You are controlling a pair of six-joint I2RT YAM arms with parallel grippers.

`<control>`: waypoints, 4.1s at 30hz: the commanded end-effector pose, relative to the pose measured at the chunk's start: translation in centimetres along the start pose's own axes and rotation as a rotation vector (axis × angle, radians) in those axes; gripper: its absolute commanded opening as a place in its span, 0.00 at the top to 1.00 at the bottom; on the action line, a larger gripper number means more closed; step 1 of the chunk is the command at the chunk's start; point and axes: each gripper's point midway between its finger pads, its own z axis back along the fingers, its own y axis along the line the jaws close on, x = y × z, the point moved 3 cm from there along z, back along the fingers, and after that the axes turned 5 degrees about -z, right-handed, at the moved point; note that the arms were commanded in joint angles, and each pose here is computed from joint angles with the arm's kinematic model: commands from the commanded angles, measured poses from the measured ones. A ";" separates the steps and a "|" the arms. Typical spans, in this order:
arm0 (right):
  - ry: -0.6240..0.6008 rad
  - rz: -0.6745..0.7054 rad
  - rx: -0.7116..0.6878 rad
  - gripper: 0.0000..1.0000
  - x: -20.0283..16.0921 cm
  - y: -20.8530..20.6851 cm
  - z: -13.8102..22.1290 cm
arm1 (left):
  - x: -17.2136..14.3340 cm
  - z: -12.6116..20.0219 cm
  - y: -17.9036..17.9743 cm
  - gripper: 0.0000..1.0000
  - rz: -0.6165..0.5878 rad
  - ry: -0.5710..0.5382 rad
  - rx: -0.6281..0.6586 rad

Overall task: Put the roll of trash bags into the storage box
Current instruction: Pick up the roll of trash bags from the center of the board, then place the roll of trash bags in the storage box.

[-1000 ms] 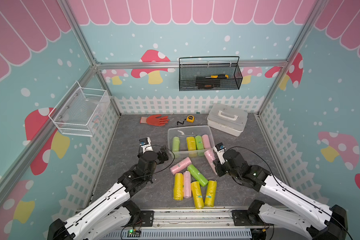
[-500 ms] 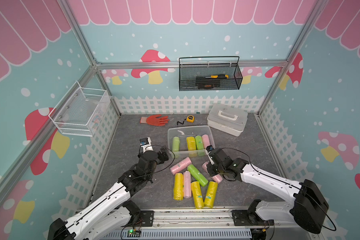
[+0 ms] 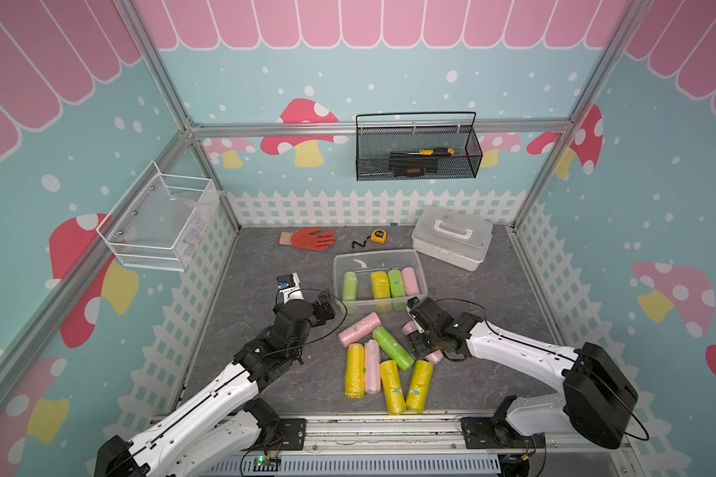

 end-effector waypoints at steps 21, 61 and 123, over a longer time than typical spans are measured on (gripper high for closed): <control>0.005 0.008 -0.026 0.83 0.8 -0.1 1.0 | 1.1 0.5 -0.1 0.01 0.030 -0.021 -0.010; -0.472 -0.226 0.209 0.95 12.9 2.6 15.5 | 0.8 0.4 -0.3 0.01 0.035 -0.006 -0.018; -0.047 -0.396 0.037 0.52 20.9 9.8 -8.8 | 0.9 0.5 -0.5 0.01 0.048 -0.003 -0.034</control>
